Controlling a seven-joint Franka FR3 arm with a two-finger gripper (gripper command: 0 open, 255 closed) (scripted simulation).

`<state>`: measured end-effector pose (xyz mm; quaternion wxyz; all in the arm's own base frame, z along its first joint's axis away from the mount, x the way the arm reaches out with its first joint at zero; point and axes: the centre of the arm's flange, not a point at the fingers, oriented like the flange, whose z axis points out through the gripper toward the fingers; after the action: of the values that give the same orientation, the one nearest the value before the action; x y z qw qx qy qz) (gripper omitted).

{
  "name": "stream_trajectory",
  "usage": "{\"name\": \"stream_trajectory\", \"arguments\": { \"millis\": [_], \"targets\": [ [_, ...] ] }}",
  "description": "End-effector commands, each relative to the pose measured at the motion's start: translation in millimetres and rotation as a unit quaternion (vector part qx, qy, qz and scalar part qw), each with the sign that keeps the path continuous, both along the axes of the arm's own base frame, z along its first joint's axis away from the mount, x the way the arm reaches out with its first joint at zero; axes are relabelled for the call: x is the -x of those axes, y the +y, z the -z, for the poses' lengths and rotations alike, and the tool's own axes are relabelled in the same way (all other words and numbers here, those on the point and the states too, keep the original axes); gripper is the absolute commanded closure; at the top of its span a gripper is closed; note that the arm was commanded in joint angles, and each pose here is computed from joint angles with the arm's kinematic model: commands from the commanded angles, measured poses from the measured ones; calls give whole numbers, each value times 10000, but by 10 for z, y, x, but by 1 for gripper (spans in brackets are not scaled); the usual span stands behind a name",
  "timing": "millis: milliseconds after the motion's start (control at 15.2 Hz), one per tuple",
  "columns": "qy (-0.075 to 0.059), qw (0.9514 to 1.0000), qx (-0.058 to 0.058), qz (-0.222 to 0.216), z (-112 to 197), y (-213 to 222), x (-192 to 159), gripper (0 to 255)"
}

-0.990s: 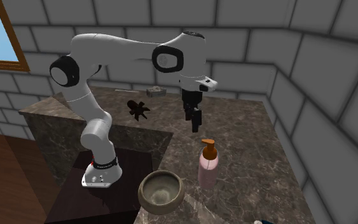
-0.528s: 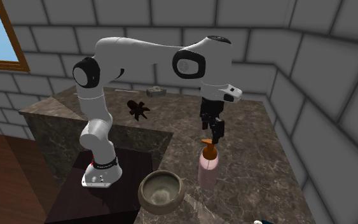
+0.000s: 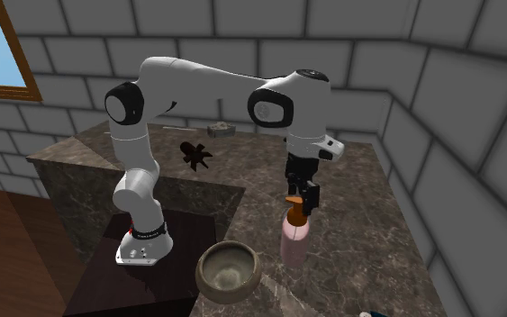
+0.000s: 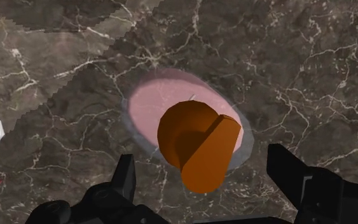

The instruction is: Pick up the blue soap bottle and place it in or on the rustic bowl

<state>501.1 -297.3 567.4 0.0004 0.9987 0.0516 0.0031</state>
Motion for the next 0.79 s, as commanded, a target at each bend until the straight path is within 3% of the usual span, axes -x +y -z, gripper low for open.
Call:
{"name": "stream_trajectory", "arguments": {
  "millis": [0,396,462,726],
  "targets": [
    [-2,10000,0,0,42,-1,2,0],
    [-2,10000,0,0,41,-1,1,0],
    [-2,10000,0,0,41,-1,1,255],
    [-2,10000,0,0,41,-1,1,255]
  ]
}}
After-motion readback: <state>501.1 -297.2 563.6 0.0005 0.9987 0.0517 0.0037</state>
